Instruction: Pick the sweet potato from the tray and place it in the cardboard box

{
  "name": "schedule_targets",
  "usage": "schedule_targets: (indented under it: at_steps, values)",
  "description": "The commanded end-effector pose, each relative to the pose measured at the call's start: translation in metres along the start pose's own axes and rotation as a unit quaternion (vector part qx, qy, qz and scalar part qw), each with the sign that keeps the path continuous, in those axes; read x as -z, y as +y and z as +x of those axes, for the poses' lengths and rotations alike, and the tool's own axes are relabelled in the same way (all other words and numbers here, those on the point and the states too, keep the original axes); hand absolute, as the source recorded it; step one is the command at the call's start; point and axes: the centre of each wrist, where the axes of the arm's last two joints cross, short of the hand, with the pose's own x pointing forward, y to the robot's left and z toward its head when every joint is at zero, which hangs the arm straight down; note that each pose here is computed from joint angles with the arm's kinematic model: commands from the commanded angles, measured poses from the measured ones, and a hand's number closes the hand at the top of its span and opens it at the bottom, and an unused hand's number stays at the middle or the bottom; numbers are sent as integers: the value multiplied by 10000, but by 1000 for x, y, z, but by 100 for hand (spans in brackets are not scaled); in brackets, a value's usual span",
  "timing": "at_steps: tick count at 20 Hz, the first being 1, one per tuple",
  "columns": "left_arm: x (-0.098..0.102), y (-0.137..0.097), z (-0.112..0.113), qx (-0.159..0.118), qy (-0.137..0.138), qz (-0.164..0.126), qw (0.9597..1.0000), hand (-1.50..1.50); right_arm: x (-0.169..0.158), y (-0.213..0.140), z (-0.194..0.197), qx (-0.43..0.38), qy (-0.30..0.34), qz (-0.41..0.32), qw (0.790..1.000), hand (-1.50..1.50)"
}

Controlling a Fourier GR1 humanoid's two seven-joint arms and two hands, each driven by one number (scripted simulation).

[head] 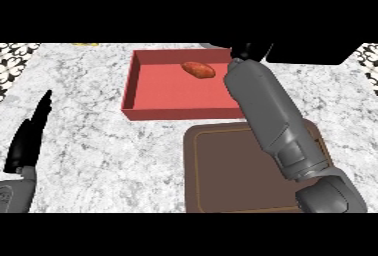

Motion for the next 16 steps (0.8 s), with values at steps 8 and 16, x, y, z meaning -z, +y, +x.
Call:
schedule_targets:
  at_steps: [8,16]
  values:
    - [-23,36,-32,48,373,321,9988,0,-24,-34,-58,344,335,-262,9985,-150]
    - [-20,40,-32,14,437,326,9985,0,-43,-117,-95,103,324,118,9994,-150]
